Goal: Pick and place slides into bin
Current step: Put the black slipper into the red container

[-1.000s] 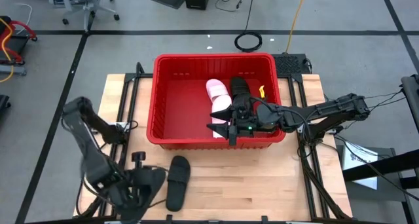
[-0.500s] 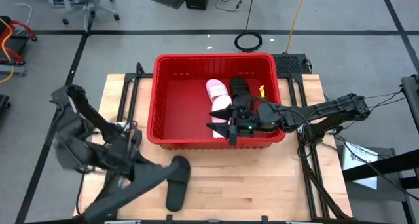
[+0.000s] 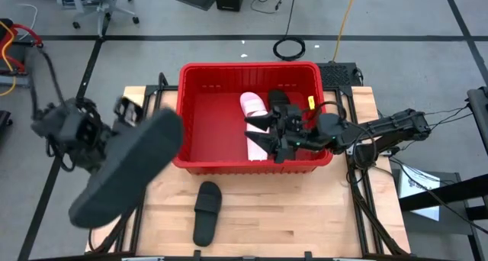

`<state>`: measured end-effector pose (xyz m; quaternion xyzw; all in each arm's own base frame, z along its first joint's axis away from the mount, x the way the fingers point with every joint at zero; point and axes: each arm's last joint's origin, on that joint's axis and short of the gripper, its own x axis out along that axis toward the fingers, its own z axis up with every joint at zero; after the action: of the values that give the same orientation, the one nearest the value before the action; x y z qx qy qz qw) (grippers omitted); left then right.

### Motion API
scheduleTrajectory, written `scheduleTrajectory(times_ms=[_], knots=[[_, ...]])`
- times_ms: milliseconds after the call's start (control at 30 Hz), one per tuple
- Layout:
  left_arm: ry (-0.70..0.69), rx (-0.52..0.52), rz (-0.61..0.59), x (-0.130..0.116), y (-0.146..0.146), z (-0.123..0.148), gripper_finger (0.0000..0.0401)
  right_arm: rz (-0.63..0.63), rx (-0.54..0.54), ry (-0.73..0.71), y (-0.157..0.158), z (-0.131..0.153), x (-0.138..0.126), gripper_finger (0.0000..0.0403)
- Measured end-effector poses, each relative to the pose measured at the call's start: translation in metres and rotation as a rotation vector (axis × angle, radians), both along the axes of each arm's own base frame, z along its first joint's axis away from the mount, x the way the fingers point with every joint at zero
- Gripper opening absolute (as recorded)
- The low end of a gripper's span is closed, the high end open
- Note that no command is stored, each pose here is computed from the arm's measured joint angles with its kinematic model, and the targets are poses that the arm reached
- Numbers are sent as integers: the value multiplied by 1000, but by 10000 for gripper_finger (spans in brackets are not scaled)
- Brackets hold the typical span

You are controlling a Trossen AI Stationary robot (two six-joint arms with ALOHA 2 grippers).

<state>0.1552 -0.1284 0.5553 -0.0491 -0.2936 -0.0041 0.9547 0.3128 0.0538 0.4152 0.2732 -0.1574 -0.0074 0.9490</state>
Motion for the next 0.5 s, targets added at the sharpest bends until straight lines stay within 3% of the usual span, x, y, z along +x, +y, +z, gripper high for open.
scheduleTrajectory(times_ms=[100, 500], knots=[[-7, 38, 112, -1, 14, 12, 10, -4, -6, -4, 0, 0, 0, 281], [326, 232, 651, -3, 56, 54, 10, -43, -19, -15, -3, 2, 0, 281]])
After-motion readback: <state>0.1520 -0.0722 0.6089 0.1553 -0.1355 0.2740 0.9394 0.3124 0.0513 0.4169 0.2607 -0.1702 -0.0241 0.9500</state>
